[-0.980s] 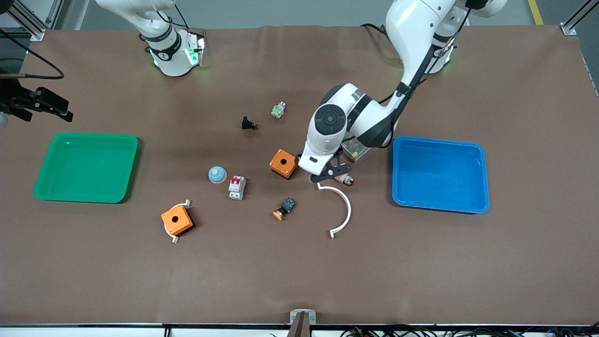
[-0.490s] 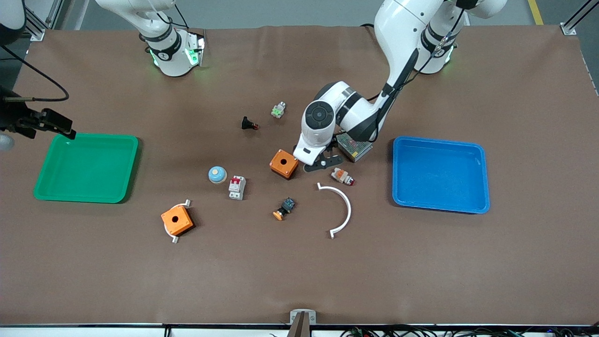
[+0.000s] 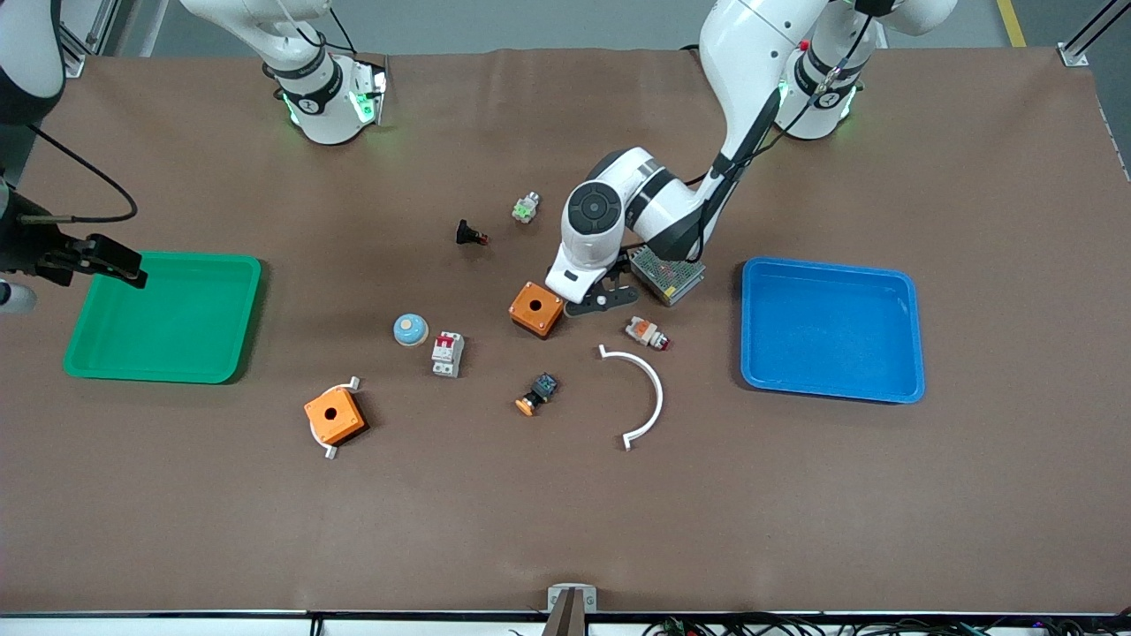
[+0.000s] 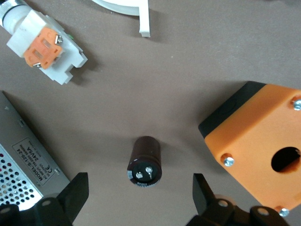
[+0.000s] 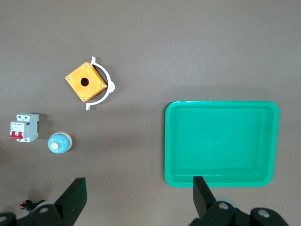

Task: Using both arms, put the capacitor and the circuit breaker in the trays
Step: 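Lower the left gripper onto the capacitor while the right gripper reaches out, then grasp the capacitor with the left gripper while the right gripper reaches the breaker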

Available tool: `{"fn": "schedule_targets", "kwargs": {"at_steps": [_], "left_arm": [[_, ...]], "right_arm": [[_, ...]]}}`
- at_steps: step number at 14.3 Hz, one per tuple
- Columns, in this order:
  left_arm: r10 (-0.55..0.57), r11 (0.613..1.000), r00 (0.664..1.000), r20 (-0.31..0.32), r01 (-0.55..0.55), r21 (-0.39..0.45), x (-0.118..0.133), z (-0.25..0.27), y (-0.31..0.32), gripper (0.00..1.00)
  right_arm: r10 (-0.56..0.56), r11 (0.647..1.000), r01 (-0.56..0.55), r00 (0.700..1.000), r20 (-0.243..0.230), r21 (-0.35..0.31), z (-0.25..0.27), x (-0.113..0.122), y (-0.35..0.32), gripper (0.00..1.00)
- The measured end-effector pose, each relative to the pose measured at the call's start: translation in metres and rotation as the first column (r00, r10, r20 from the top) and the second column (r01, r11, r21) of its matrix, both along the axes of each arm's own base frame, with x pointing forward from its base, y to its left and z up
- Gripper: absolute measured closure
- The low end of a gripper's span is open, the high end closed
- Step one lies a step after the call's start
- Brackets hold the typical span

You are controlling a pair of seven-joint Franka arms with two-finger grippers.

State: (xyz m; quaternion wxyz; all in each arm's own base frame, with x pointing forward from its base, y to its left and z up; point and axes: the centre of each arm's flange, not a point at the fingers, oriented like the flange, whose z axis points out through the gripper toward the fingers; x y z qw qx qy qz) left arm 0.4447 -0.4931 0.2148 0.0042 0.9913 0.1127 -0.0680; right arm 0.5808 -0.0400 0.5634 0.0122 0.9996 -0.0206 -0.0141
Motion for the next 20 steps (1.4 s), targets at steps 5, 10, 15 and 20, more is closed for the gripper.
{"fn": "schedule_targets", "kwargs": {"at_steps": [5, 10, 15, 20], "left_arm": [[-0.003, 1.0, 1.0, -0.012, 0.003, 0.01, -0.005, -0.014, 0.001, 0.17], [-0.005, 1.0, 1.0, -0.015, 0.005, 0.012, -0.006, -0.018, 0.0, 0.35], [-0.004, 1.0, 1.0, -0.011, 0.004, 0.008, -0.005, -0.018, 0.0, 0.67], [-0.002, 1.0, 1.0, -0.007, 0.002, 0.004, -0.003, -0.016, 0.0, 0.67]], "right_arm": [[-0.017, 1.0, 0.017, 0.999, -0.04, 0.001, -0.026, 0.01, 0.012, 0.0], [-0.029, 0.998, 0.033, 0.996, -0.081, 0.051, -0.063, 0.025, 0.075, 0.0], [-0.126, 0.99, 0.13, 0.99, -0.068, 0.057, -0.127, 0.046, 0.168, 0.0], [-0.204, 0.977, 0.206, 0.978, -0.031, 0.059, -0.197, 0.041, 0.252, 0.0]]}}
